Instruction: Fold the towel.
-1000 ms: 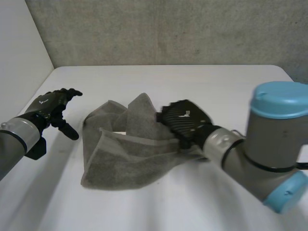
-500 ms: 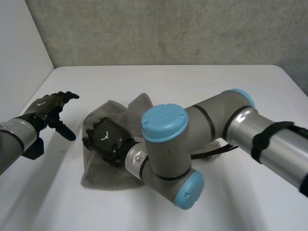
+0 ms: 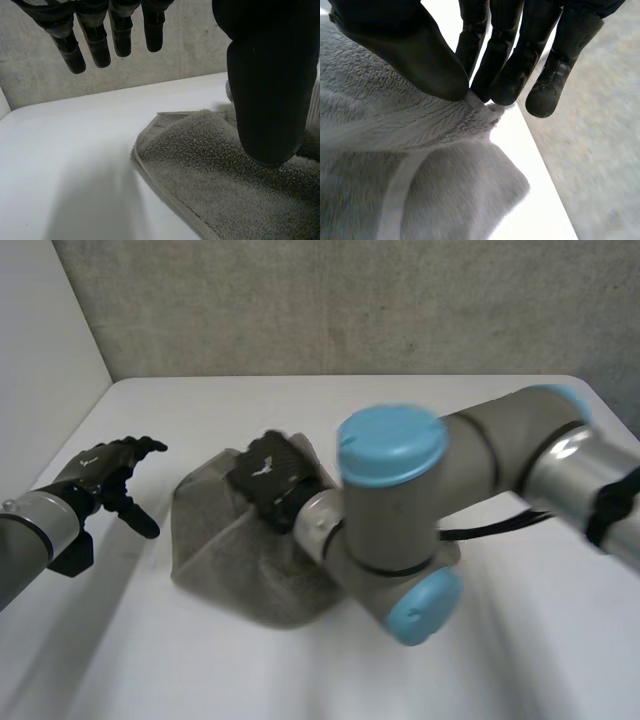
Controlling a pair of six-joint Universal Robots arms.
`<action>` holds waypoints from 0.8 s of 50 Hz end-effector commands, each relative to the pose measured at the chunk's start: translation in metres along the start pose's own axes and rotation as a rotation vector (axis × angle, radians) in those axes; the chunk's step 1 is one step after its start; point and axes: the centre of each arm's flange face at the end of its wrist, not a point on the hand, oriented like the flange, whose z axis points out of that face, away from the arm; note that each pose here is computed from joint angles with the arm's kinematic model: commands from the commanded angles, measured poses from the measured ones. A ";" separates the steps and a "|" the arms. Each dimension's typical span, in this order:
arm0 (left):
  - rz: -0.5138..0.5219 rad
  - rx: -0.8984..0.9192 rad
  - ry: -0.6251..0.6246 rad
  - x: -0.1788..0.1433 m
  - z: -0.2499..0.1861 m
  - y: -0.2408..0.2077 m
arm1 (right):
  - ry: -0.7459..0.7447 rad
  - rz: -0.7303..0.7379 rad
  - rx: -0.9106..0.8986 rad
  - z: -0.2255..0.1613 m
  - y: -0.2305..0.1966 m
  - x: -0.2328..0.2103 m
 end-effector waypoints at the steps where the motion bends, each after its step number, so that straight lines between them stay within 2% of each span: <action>1: -0.003 -0.014 0.009 0.001 0.001 0.004 | 0.078 0.032 -0.104 -0.045 0.018 0.041; 11: 0.023 -0.050 0.064 0.014 -0.001 0.017 | 0.161 0.079 -0.213 -0.090 0.065 0.066; 15: 0.073 -0.074 0.149 0.028 -0.003 0.027 | 0.196 0.112 -0.247 -0.113 0.088 0.077; 24: 0.190 -0.079 0.212 0.042 0.006 0.041 | 0.255 0.167 -0.294 -0.147 0.124 0.087; 32: 0.266 0.073 0.246 0.052 0.049 0.028 | 0.253 0.241 -0.277 -0.166 0.143 0.086; 40: 0.292 0.155 0.258 0.054 0.092 0.013 | 0.255 0.330 -0.273 -0.170 0.150 0.080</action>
